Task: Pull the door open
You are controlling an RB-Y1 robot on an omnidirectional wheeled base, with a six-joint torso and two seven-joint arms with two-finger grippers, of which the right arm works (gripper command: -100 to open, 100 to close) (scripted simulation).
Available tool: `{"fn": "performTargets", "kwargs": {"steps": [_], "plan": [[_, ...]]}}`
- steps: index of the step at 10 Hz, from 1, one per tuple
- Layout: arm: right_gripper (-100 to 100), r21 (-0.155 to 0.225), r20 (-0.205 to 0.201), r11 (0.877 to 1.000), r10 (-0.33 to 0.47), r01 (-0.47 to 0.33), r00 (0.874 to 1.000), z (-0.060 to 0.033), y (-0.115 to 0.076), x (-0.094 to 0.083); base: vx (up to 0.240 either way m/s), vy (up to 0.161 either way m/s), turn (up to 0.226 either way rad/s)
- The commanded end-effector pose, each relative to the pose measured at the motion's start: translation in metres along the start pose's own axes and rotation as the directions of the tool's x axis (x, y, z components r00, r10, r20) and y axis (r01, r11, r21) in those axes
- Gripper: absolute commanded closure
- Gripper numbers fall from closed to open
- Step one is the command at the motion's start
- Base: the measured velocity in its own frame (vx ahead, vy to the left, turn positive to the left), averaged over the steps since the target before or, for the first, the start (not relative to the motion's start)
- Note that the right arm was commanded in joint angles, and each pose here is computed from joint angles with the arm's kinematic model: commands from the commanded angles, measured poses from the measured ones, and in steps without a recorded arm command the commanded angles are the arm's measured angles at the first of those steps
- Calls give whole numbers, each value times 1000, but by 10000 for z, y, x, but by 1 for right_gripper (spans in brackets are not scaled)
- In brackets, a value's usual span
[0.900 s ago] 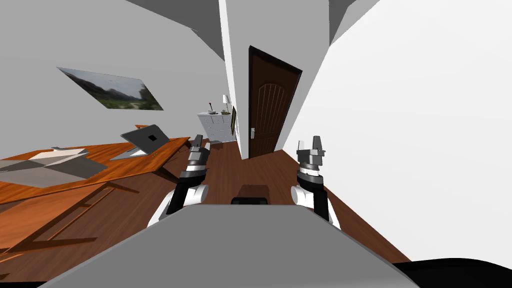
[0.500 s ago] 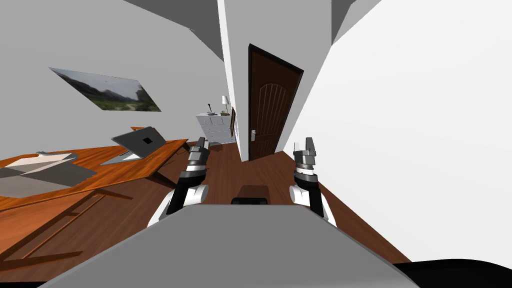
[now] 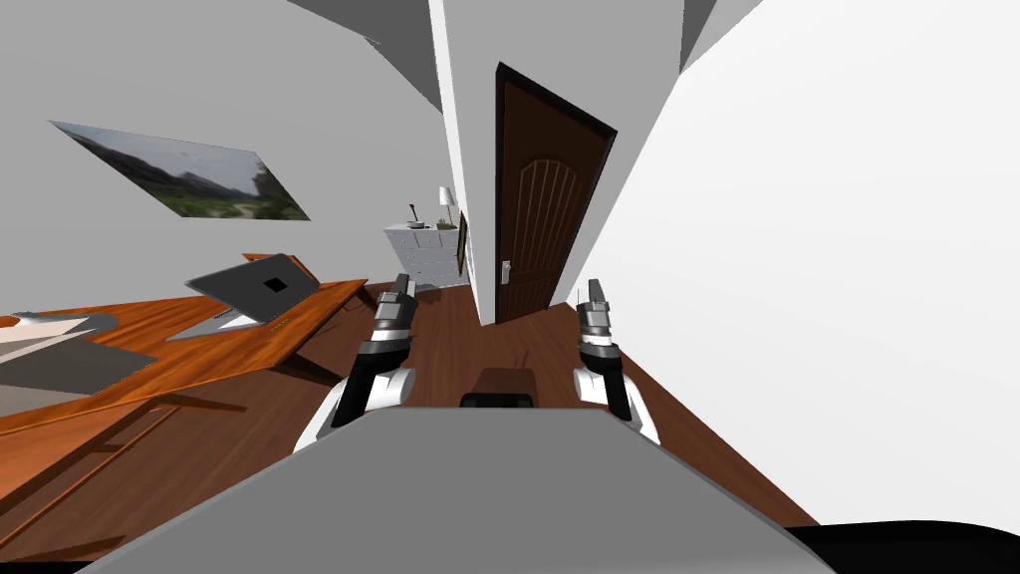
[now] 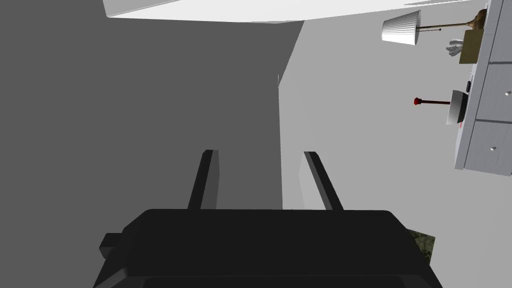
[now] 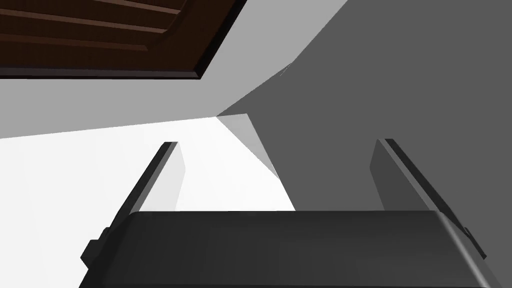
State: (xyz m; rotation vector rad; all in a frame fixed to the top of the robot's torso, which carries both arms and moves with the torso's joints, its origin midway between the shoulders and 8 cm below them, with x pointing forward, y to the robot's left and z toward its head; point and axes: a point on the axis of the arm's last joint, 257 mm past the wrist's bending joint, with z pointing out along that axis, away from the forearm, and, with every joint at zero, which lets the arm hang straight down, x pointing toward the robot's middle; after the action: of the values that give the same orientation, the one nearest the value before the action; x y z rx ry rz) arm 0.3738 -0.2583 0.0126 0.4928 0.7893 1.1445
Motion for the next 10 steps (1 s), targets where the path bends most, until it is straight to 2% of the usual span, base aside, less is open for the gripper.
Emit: {"fn": "performTargets", "kwargs": {"steps": [1, 3, 4, 7, 8, 10], "plan": [[-100, 14, -24, 999, -42, 42, 999, -1, -107, 102, 167, 34, -9], [-100, 31, -59, 995, -98, 100, 993, -23, -249, 213, 146, 25, -9], [-100, 40, -85, 989, -137, 141, 987, -42, -353, 294, 150, 23, -7], [-100, 48, -113, 982, -176, 183, 978, -64, -456, 375, 96, 22, -5], [-100, 54, -142, 973, -216, 225, 966, -90, -563, 458, 117, 23, -13], [-100, 58, -172, 962, -255, 268, 951, -119, -671, 544, 116, 40, -7]]}}
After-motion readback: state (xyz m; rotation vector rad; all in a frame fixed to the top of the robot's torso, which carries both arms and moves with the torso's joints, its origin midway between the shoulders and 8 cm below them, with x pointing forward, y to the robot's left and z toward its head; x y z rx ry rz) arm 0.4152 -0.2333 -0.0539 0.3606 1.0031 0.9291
